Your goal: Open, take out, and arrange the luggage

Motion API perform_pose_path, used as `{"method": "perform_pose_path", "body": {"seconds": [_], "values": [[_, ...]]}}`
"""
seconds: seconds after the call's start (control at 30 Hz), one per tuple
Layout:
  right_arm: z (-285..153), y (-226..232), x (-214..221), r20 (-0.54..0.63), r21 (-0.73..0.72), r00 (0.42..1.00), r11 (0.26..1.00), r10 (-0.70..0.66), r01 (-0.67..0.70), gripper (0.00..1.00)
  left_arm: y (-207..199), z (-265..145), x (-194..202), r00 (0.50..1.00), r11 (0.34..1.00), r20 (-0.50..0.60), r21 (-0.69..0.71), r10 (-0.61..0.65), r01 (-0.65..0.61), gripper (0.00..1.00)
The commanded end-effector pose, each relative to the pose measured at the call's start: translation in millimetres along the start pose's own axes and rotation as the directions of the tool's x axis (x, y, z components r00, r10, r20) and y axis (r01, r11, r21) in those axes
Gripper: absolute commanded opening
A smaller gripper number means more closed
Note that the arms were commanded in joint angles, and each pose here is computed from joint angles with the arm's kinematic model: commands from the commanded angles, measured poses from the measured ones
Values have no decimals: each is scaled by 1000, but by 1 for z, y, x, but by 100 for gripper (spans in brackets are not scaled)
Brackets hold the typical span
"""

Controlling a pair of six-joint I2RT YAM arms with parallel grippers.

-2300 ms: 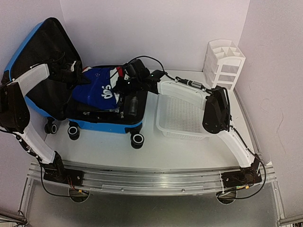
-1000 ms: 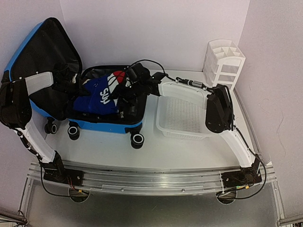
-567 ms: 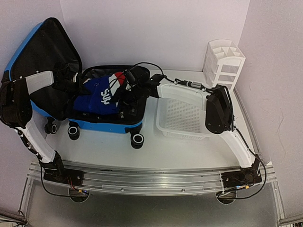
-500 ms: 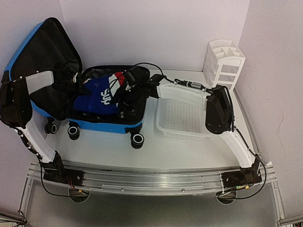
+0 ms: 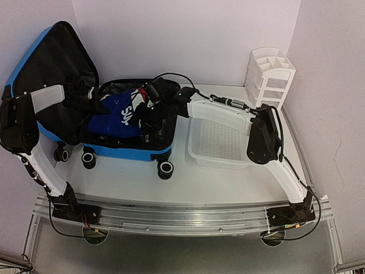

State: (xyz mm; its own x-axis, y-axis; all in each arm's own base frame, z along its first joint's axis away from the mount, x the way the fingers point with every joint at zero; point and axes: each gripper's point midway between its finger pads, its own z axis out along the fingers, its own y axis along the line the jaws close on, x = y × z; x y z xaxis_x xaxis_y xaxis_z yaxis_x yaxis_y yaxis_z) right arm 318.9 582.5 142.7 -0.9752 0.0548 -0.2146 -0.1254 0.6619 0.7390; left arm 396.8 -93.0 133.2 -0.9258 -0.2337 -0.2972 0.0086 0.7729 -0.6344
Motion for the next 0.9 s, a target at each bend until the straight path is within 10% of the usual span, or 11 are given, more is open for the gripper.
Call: {"method": "perform_pose_path", "body": {"seconds": [0.0,0.87], "values": [[-30,41,-15,66,-74,996,995,-57,62,50,-7,-7,-23,996,998,63,2,56,-56,0],[-39,-4,-41,138,77,989,996,-62,52,53,-8,-8,-22,996,998,67,5,59,-59,0]]}}
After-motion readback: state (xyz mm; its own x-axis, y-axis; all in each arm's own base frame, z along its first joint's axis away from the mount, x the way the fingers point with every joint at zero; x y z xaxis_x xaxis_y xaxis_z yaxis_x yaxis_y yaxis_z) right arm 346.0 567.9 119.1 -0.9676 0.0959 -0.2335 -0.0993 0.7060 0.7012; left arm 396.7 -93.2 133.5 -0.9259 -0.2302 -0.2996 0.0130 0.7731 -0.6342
